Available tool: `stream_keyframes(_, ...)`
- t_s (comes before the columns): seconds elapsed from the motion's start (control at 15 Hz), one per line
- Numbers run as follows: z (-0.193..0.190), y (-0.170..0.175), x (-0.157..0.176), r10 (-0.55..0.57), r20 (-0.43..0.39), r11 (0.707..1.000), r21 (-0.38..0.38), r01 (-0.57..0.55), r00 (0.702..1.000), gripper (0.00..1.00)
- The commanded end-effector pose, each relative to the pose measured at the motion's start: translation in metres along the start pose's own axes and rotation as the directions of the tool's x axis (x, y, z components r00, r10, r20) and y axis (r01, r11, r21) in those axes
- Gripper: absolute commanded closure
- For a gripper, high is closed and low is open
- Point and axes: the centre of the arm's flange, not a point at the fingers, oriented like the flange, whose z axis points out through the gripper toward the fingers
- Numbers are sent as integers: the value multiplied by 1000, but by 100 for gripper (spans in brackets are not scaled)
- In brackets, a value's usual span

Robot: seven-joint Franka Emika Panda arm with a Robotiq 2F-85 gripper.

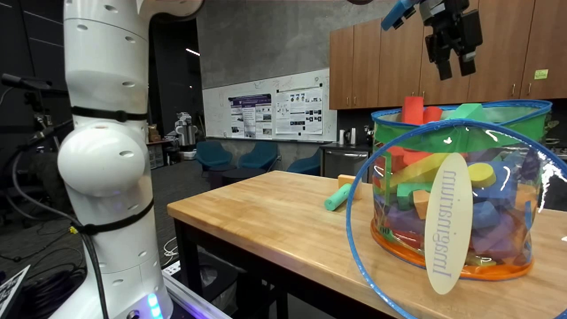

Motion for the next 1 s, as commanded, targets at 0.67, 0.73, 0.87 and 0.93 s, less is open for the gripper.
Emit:
stream_keyframes(0.67,-10,0,4,-415,11,896,177,406,910,0)
stream_keyframes(0.73,-10,1,4,-443,13,884,172,435,896,0)
stream_keyframes(0.87,-10,4,4,-492,24,860,167,481,870,0)
stream_keyframes(0.93,-10,5,4,-507,30,852,167,496,862,0)
